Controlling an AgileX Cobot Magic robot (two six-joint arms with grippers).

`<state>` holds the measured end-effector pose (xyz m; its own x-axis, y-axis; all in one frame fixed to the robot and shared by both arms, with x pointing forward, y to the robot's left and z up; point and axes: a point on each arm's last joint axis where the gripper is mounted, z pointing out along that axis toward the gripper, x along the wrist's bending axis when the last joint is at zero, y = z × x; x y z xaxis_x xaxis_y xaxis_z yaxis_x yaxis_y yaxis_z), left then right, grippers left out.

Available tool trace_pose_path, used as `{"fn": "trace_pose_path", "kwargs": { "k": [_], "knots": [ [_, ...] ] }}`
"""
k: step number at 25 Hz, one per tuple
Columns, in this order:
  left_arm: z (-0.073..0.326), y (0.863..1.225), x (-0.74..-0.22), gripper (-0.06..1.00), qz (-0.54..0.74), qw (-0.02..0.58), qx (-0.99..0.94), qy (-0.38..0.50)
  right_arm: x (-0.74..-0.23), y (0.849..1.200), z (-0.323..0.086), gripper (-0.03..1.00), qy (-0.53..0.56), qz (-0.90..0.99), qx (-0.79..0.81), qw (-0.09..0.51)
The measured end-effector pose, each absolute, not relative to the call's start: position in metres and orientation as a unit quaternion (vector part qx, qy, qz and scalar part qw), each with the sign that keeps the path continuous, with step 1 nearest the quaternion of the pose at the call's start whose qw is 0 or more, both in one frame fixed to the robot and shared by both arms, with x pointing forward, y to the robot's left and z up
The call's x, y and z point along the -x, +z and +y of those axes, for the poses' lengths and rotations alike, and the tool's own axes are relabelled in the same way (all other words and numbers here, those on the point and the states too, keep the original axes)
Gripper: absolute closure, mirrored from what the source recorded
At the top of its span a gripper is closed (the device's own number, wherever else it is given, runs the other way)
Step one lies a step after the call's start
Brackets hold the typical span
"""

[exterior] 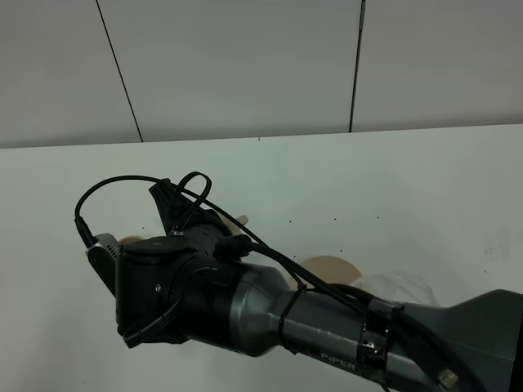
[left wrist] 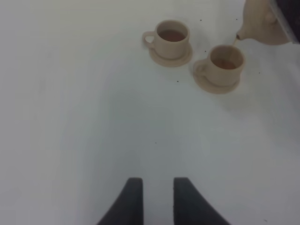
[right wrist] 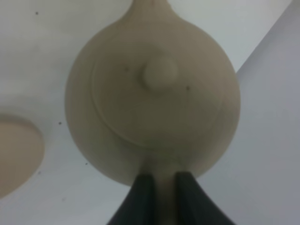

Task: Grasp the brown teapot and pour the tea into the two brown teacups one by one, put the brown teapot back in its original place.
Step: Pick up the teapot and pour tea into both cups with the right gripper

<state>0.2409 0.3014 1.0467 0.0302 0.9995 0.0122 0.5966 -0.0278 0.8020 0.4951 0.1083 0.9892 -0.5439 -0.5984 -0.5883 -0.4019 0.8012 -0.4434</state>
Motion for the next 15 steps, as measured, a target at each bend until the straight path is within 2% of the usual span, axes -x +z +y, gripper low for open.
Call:
{"fn": "trace_pose_path", "kwargs": {
  "k": [15],
  "knots": [
    [0.3014,1.0467,-0.2409,0.71,0.620,0.318,-0.643,0.316,-0.4861,0.9905,0.1130,0.87,-0.134,0.864,0.291,0.389]
  ]
}}
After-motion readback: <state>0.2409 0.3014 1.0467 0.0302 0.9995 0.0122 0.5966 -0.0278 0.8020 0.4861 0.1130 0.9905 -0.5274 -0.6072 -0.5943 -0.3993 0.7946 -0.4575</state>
